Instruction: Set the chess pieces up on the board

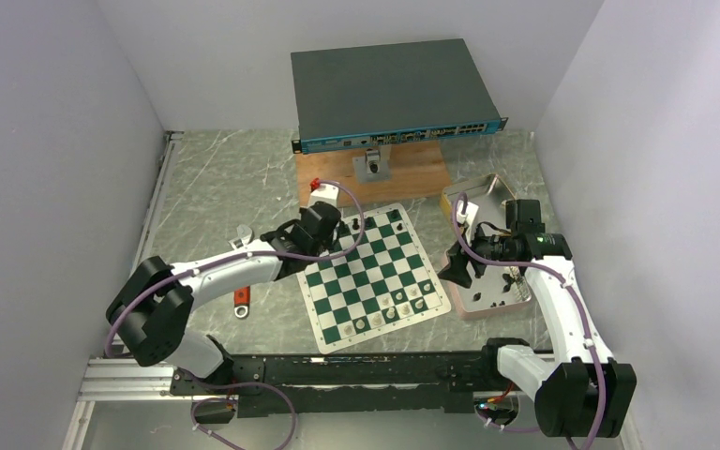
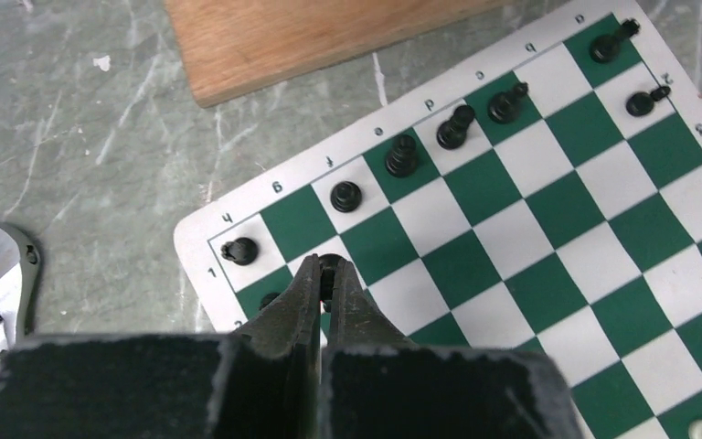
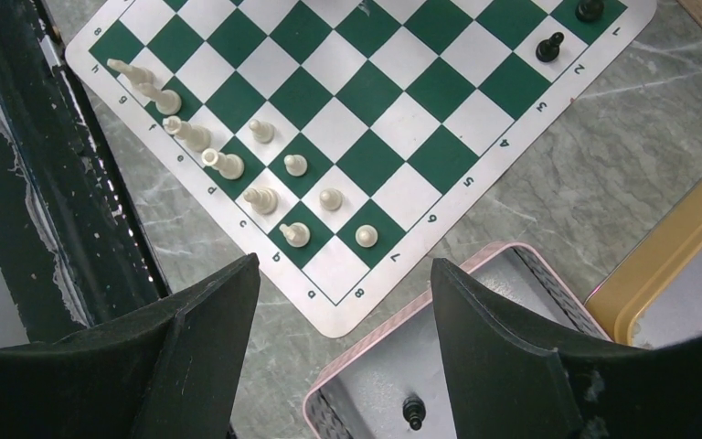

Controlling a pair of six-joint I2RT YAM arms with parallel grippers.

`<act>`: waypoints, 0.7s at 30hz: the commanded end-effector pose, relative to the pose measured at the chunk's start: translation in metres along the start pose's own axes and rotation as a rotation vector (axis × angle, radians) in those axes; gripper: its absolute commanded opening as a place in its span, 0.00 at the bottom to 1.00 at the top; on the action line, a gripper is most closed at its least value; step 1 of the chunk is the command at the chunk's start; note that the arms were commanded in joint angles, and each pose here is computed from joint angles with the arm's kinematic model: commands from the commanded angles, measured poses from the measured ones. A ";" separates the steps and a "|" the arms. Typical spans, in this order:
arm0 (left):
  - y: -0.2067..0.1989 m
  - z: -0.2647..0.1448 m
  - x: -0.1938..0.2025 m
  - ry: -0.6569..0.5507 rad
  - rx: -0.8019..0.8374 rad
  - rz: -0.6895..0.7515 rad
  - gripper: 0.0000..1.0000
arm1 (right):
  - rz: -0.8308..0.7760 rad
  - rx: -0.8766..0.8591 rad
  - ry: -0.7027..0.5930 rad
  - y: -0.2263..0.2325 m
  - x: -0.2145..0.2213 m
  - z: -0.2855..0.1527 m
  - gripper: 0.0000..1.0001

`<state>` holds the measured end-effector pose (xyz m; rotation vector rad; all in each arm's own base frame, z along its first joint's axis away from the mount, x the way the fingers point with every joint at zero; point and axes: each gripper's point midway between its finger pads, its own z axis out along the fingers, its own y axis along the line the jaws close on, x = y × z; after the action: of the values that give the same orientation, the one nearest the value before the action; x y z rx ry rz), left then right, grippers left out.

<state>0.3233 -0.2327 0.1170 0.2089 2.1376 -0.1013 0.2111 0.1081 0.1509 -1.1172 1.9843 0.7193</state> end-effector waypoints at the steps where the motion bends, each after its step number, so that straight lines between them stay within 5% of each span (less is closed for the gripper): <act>1: 0.011 0.003 -0.015 -0.047 -0.010 -0.039 0.00 | -0.033 -0.005 -0.024 -0.001 -0.009 -0.003 0.71; 21: 0.033 0.038 0.001 0.014 0.003 -0.146 0.00 | -0.029 -0.006 -0.018 -0.002 -0.007 -0.003 0.71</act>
<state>0.3521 -0.1984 0.0942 0.0743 2.1834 -0.1272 0.2120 0.1069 0.1494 -1.1173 1.9884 0.7188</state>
